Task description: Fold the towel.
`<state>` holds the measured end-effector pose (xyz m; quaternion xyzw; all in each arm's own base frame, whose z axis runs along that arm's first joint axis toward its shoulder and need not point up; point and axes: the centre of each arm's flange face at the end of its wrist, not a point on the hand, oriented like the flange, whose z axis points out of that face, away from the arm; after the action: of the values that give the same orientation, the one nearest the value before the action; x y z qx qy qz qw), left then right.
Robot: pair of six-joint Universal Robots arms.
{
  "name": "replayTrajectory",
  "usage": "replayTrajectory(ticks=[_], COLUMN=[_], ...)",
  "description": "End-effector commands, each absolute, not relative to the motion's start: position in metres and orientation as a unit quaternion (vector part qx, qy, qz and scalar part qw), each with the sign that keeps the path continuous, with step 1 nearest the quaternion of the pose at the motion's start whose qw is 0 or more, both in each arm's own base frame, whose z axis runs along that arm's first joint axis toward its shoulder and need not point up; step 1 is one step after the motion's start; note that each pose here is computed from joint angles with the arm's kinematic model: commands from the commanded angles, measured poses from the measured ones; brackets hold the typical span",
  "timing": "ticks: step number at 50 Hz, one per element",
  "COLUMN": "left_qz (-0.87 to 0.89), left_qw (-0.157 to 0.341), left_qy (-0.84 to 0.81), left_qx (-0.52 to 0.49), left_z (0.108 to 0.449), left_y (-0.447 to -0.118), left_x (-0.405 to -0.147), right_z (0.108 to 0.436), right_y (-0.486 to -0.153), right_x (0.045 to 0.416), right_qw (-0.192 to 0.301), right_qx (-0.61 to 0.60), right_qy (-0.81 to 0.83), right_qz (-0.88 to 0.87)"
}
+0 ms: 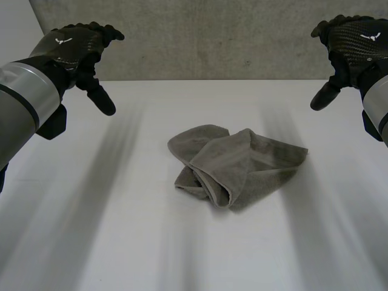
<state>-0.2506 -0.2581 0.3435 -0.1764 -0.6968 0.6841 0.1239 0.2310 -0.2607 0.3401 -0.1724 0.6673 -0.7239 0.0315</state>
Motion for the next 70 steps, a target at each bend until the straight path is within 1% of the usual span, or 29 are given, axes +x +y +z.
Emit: replayTrajectory(ticks=[1,9,12,13,14,16,17,21,24,26,27,29,32,34,35,37,39,42,44,45,47,48,50,52,53,55,60,63,70], left_qz=[0.685,0.685,0.686,0.687,0.689,0.692,0.692,0.697,0.697,0.697,0.696,0.696,0.699,0.699,0.699,0.7,0.701,0.702,0.7,0.7,0.698,0.694,0.691,0.686,0.681,0.673,0.656,0.656,0.659], left_qw=[0.124,0.129,0.129,0.129,0.13,0.131,0.131,0.132,0.132,0.131,0.132,0.132,0.132,0.133,0.132,0.132,0.132,0.135,0.138,0.138,0.138,0.139,0.14,0.143,0.147,0.151,0.168,0.172,0.226], left_qy=[-0.696,-0.694,-0.693,-0.692,-0.69,-0.688,-0.687,-0.682,-0.683,-0.683,-0.684,-0.683,-0.681,-0.68,-0.681,-0.679,-0.677,-0.675,-0.675,-0.675,-0.676,-0.68,-0.683,-0.686,-0.689,-0.694,-0.702,-0.701,-0.691], left_qx=[-0.177,-0.178,-0.178,-0.178,-0.178,-0.177,-0.177,-0.174,-0.175,-0.175,-0.175,-0.175,-0.175,-0.176,-0.177,-0.178,-0.179,-0.184,-0.188,-0.188,-0.189,-0.191,-0.193,-0.197,-0.202,-0.208,-0.219,-0.218,-0.191], left_z=[0.344,0.344,0.345,0.345,0.347,0.348,0.348,0.348,0.347,0.347,0.347,0.346,0.345,0.343,0.34,0.337,0.334,0.323,0.313,0.313,0.307,0.298,0.292,0.284,0.275,0.264,0.236,0.232,0.222], left_y=[-0.258,-0.255,-0.255,-0.255,-0.255,-0.256,-0.256,-0.257,-0.257,-0.257,-0.257,-0.257,-0.258,-0.259,-0.26,-0.262,-0.263,-0.267,-0.271,-0.271,-0.274,-0.278,-0.281,-0.283,-0.286,-0.288,-0.294,-0.294,-0.285], left_x=[-0.251,-0.251,-0.251,-0.251,-0.252,-0.252,-0.252,-0.252,-0.252,-0.252,-0.252,-0.252,-0.253,-0.254,-0.255,-0.256,-0.256,-0.261,-0.266,-0.266,-0.268,-0.27,-0.273,-0.277,-0.281,-0.285,-0.292,-0.293,-0.305], right_z=[0.338,0.332,0.322,0.312,0.312,0.293,0.293,0.253,0.24,0.217,0.217,0.196,0.187,0.167,0.167,0.144,0.139,0.149,0.192,0.193,0.254,0.255,0.302,0.319,0.319,0.345,0.343,0.337,0.318], right_y=[-0.263,-0.263,-0.265,-0.266,-0.266,-0.266,-0.266,-0.258,-0.259,-0.266,-0.266,-0.272,-0.273,-0.281,-0.281,-0.288,-0.29,-0.295,-0.295,-0.295,-0.287,-0.287,-0.277,-0.271,-0.271,-0.257,-0.243,-0.232,-0.206], right_x=[0.23,0.238,0.25,0.257,0.257,0.273,0.273,0.321,0.331,0.342,0.342,0.353,0.36,0.369,0.369,0.372,0.372,0.372,0.374,0.374,0.369,0.369,0.357,0.352,0.351,0.337,0.312,0.305,0.299], right_qw=[0.033,0.042,0.048,0.046,0.046,0.036,0.036,0.019,0.019,0.01,0.01,0.006,0.006,0.006,0.006,0.004,-0.001,-0.02,-0.022,-0.022,0.008,0.008,0.057,0.074,0.074,0.089,0.071,0.076,0.104], right_qx=[-0.172,-0.2,-0.262,-0.312,-0.313,-0.41,-0.41,-0.54,-0.564,-0.597,-0.597,-0.625,-0.637,-0.649,-0.649,-0.654,-0.656,-0.646,-0.614,-0.613,-0.547,-0.547,-0.473,-0.447,-0.447,-0.418,-0.408,-0.411,-0.437], right_qy=[0.673,0.669,0.657,0.649,0.648,0.614,0.614,0.546,0.533,0.524,0.524,0.519,0.515,0.52,0.52,0.535,0.54,0.542,0.532,0.532,0.533,0.534,0.547,0.55,0.55,0.554,0.589,0.602,0.611], right_qz=[-0.719,-0.714,-0.705,-0.693,-0.693,-0.674,-0.673,-0.641,-0.631,-0.607,-0.607,-0.583,-0.573,-0.556,-0.556,-0.535,-0.528,-0.538,-0.583,-0.583,-0.645,-0.645,-0.689,-0.702,-0.702,-0.715,-0.694,-0.681,-0.652])
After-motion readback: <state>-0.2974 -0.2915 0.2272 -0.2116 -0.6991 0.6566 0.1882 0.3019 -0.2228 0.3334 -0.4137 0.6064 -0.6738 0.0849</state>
